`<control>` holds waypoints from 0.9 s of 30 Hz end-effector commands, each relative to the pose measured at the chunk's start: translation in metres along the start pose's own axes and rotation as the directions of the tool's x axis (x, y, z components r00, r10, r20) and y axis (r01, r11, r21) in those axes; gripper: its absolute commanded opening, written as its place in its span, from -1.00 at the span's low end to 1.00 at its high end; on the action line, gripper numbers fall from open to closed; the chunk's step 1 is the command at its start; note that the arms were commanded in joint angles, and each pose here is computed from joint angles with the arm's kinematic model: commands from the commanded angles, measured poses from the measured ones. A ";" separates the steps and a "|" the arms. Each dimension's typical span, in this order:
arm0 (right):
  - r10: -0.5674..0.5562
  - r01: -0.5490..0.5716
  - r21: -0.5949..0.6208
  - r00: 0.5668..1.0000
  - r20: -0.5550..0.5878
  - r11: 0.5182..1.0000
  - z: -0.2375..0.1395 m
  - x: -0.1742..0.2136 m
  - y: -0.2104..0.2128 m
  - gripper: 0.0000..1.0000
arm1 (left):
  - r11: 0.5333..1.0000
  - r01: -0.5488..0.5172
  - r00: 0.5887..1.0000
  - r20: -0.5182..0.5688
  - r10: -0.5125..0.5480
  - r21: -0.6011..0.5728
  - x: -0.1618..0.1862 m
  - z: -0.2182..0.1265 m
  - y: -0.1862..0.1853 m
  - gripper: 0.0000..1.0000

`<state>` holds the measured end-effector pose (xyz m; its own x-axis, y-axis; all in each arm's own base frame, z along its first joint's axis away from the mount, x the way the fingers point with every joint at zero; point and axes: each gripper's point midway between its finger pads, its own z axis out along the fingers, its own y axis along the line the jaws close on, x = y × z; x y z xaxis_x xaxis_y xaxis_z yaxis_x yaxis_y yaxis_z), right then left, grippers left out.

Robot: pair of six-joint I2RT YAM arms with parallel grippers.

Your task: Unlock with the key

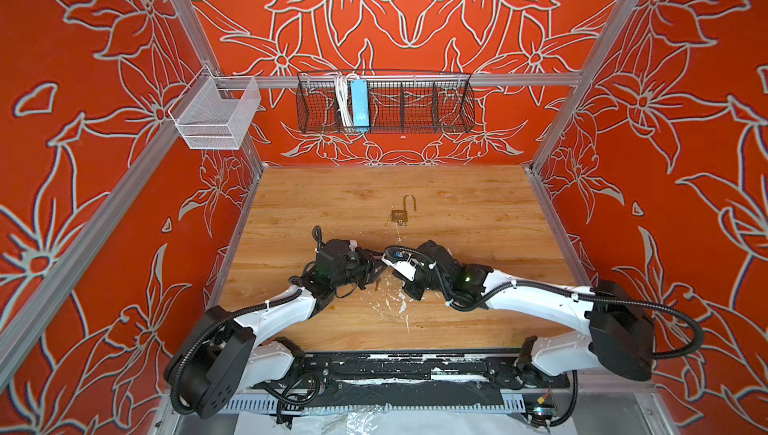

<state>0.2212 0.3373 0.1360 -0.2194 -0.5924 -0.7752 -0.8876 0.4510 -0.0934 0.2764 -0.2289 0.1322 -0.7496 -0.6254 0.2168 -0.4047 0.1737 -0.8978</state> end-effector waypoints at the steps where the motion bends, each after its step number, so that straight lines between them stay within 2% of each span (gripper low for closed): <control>1: 0.000 0.000 0.003 1.000 0.013 1.000 -0.001 0.000 0.001 -1.00 | 0.998 -0.056 0.998 0.016 0.056 -0.029 -0.003 -0.004 0.002 -0.11; 3: 0.017 -0.017 0.010 1.000 -0.013 1.000 0.004 0.007 0.001 -1.00 | 0.991 -0.126 0.991 0.031 0.128 -0.055 -0.004 -0.009 -0.001 -0.06; 4: 0.040 -0.040 0.020 0.999 -0.029 0.999 0.007 0.010 -0.001 -1.00 | 0.979 -0.172 0.983 0.044 0.177 -0.106 -0.006 -0.014 0.001 -0.04; 5: 0.064 -0.064 0.018 0.996 -0.054 0.998 0.011 0.016 0.000 -0.79 | 0.962 -0.212 0.972 0.063 0.226 -0.171 -0.009 -0.022 0.005 -0.01; 6: 0.096 -0.096 0.005 0.993 -0.075 0.995 0.015 0.020 0.002 -0.49 | 0.932 -0.244 0.957 0.090 0.277 -0.268 -0.015 -0.034 0.013 0.02; 7: 0.125 -0.127 -0.015 0.988 -0.085 0.992 0.019 0.024 0.007 -0.29 | 0.903 -0.261 0.942 0.114 0.315 -0.340 -0.020 -0.046 0.020 0.04; 9: 0.230 -0.232 -0.017 0.969 -0.090 0.973 0.026 0.030 0.010 -0.05 | 0.857 -0.269 0.913 0.167 0.372 -0.438 -0.030 -0.074 0.032 0.08; 10: 0.280 -0.283 -0.015 0.956 -0.090 0.959 0.030 0.033 0.011 -0.02 | 0.852 -0.270 0.908 0.176 0.380 -0.448 -0.032 -0.082 0.035 0.09; 13: 0.355 -0.364 -0.055 0.925 -0.133 0.930 0.046 0.038 0.022 0.01 | 0.878 -0.248 0.928 0.159 0.336 -0.410 -0.033 -0.094 0.049 0.13; 16: 0.335 -0.343 -0.003 0.919 -0.208 0.939 0.062 0.047 0.019 0.02 | 0.887 -0.217 0.939 0.163 0.304 -0.408 -0.033 -0.104 0.063 0.17; 22: 0.196 -0.191 0.046 0.937 -0.288 0.981 0.076 0.050 0.006 -0.08 | 0.882 -0.217 0.924 0.202 0.324 -0.419 -0.031 -0.124 0.067 0.19; 25: 0.067 -0.050 0.061 0.951 -0.303 0.997 0.078 0.057 -0.003 -0.23 | 0.883 -0.233 0.919 0.204 0.336 -0.408 -0.029 -0.130 0.062 0.21; 27: -0.027 0.036 0.023 0.949 -0.314 0.999 0.080 0.061 -0.003 -0.25 | 0.887 -0.239 0.920 0.200 0.337 -0.395 -0.027 -0.130 0.059 0.21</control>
<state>0.2404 0.3627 0.0513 -0.4385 -0.6713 -0.5976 -0.8338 0.5520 -0.0083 0.2090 -0.1050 0.1185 -0.7113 -0.6820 -0.1702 -0.3962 0.5891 -0.7043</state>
